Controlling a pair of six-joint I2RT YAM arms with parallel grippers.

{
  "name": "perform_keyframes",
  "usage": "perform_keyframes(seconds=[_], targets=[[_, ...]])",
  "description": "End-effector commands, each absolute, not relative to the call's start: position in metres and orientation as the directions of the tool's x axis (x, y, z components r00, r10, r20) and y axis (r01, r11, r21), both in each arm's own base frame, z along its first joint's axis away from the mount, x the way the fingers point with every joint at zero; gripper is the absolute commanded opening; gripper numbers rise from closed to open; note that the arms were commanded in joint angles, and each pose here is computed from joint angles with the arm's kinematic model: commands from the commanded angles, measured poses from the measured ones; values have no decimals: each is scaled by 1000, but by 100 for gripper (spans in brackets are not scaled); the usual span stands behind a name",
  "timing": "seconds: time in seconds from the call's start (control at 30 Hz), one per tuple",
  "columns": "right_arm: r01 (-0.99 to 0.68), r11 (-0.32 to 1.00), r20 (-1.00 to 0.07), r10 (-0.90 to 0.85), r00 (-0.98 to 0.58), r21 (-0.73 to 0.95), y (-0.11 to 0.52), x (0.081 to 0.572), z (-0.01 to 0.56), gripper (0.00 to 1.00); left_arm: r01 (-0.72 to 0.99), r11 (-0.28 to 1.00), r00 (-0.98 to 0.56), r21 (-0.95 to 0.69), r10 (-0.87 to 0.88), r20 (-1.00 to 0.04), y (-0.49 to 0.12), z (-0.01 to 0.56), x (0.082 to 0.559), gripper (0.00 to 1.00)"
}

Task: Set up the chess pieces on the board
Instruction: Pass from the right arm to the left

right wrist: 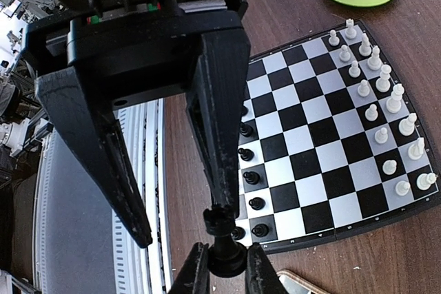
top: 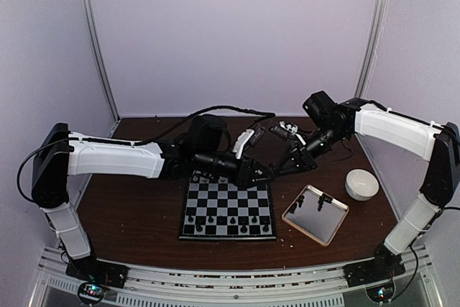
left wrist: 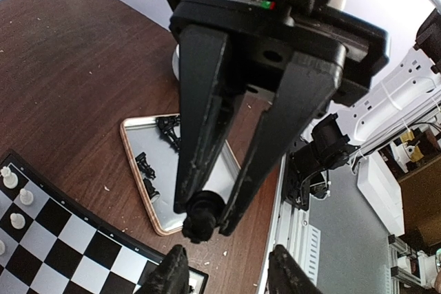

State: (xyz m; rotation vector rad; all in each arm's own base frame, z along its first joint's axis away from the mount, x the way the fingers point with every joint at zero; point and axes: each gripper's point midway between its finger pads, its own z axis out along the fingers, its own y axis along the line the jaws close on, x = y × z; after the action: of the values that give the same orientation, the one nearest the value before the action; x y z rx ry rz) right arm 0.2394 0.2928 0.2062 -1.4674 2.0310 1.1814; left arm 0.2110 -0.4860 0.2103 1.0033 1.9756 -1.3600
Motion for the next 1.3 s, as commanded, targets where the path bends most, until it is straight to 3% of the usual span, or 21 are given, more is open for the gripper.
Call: perform_keyframes(seconds=[0.0, 0.33, 0.8, 1.03, 1.27], targets=[[-907, 75, -717, -587, -376, 414, 293, 234, 207, 14, 831, 188, -554, -524, 197, -809, -494, 238, 220, 41], [-910, 56, -719, -594, -361, 410, 292, 227, 207, 14, 805, 245, -582, -541, 147, -800, -492, 237, 236, 40], [-910, 40, -716, -603, -351, 412, 292, 223, 205, 15, 807, 210, -585, -552, 153, -796, -500, 238, 235, 23], [-911, 30, -715, -610, -343, 411, 293, 221, 204, 15, 806, 212, -585, -553, 145, -798, -500, 239, 236, 22], [-911, 30, -714, -611, -342, 411, 293, 221, 204, 15, 808, 199, -584, -554, 146, -799, -501, 240, 235, 11]])
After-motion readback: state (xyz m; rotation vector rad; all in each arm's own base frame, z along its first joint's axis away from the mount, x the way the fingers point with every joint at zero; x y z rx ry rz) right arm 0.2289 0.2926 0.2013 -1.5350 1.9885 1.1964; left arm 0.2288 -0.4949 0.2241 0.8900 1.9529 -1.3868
